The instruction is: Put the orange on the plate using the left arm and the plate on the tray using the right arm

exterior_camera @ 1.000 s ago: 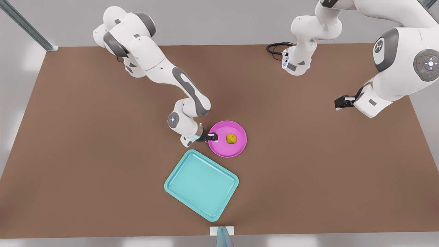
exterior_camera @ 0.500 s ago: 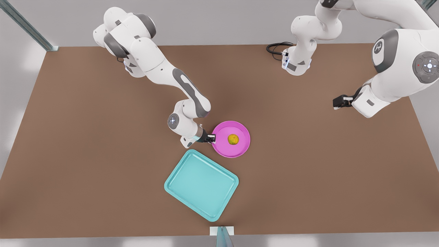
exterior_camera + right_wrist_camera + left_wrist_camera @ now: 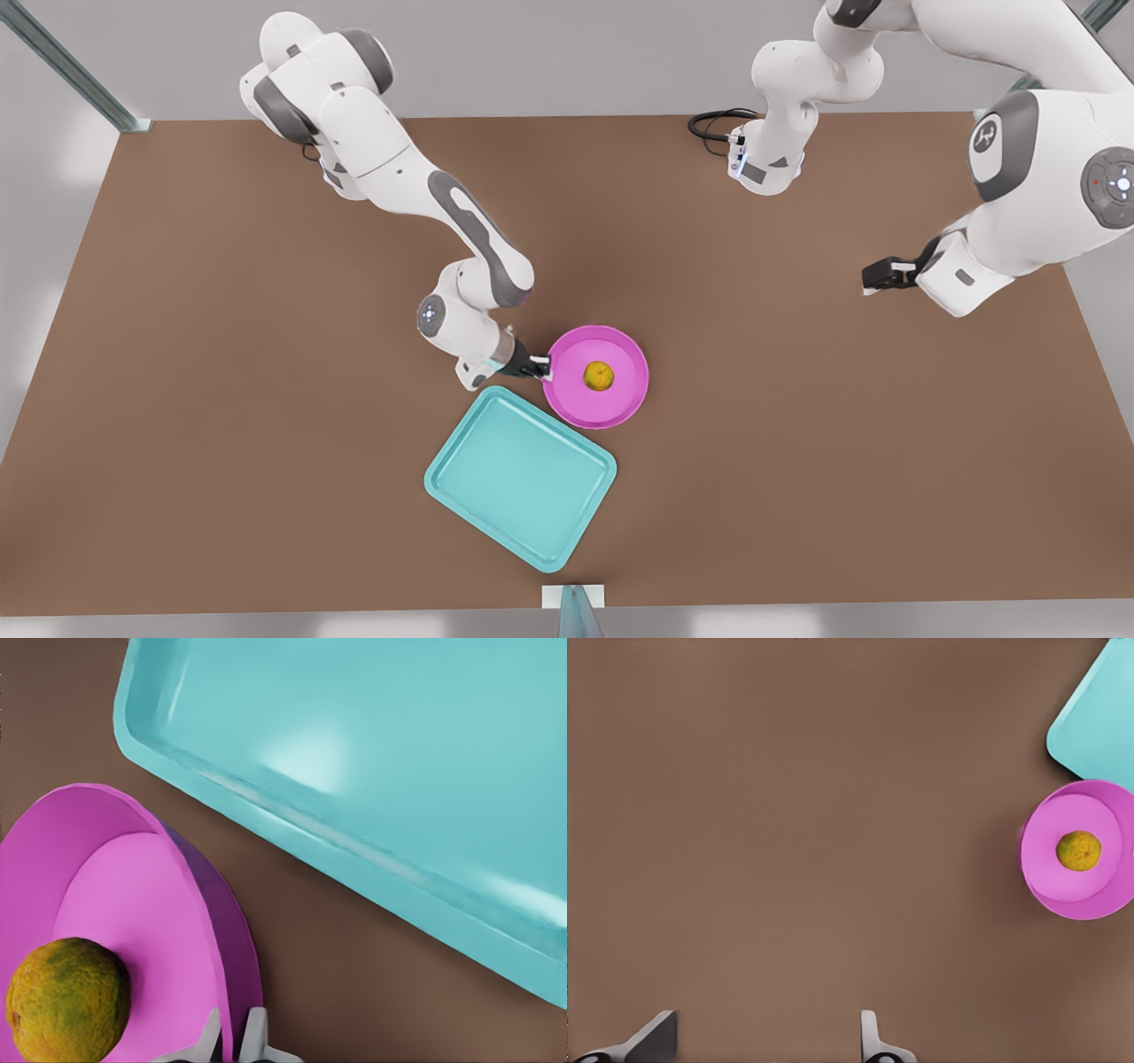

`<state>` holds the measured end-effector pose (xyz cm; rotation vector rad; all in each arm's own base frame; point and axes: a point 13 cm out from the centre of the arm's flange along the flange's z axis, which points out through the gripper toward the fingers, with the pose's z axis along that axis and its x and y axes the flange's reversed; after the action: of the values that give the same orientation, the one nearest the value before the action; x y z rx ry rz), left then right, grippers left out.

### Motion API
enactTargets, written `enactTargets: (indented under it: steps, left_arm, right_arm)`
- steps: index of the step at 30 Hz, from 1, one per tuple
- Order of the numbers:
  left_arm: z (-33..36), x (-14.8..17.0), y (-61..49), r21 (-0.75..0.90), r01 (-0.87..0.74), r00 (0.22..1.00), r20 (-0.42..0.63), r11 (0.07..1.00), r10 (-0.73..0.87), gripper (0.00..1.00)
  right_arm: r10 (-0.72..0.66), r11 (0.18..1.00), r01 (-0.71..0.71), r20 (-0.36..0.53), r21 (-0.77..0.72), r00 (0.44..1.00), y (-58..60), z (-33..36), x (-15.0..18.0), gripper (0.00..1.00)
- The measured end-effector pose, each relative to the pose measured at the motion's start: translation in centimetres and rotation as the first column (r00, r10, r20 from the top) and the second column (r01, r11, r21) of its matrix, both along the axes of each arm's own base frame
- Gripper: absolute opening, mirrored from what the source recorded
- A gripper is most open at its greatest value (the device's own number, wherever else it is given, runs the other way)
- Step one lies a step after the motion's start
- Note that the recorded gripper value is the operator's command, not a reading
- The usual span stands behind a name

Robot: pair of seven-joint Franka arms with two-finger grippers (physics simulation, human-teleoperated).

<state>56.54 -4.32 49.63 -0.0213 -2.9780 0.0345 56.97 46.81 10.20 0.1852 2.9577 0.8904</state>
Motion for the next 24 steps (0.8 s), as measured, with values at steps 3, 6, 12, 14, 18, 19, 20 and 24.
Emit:
enactTargets:
  steps: [3, 6, 12, 14, 18, 19, 20, 24]
  left_arm:
    - [0.2, 0.2, 0.5, 0.001, -0.002, 1.0, 0.009, 1.0, 0.002, 1.0]
    - [1.4, 0.9, 1.0, 0.003, -0.004, 0.999, 0.044, 1.0, 0.004, 1.0]
    - [0.8, 1.1, 1.0, 0.002, 0.005, 0.999, 0.034, 1.0, -0.005, 1.0]
    - [0.9, 1.1, 1.0, 0.002, 0.007, 0.999, 0.033, 1.0, -0.007, 1.0]
    - [0.8, 1.1, 1.2, 0.001, 0.008, 0.999, 0.032, 1.0, -0.008, 1.0]
    - [0.8, 1.1, 1.2, 0.001, 0.008, 0.999, 0.032, 1.0, -0.008, 1.0]
    - [0.8, 1.1, 1.3, 0.0, 0.008, 0.999, 0.032, 1.0, -0.008, 1.0]
    - [0.5, 1.2, 1.2, 0.001, 0.012, 1.0, 0.028, 1.0, -0.012, 1.0]
  right_arm:
    - [-0.052, 0.998, 0.052, 0.014, 0.022, 0.999, -2.8, 1.7, 3.5, 0.21]
    - [-0.108, 0.993, 0.107, 0.019, 0.04, 0.994, -6.2, 2.7, 7.0, 0.21]
    - [-0.184, 0.982, 0.183, 0.023, 0.056, 0.983, -11.3, 3.2, 11.2, 0.21]
    - [-0.2, 0.979, 0.198, 0.023, 0.054, 0.98, -12.7, 3.1, 12.0, 0.21]
    - [-0.234, 0.971, 0.231, 0.034, 0.065, 0.972, -15.5, 3.1, 14.9, 0.21]
    - [-0.238, 0.97, 0.235, 0.035, 0.065, 0.971, -16.1, 3.1, 15.3, 0.21]
    - [-0.237, 0.97, 0.235, 0.035, 0.065, 0.971, -16.4, 3.0, 15.6, 0.26]
    - [-0.223, 0.973, 0.221, 0.021, 0.066, 0.975, -16.1, 2.9, 15.4, 1.0]
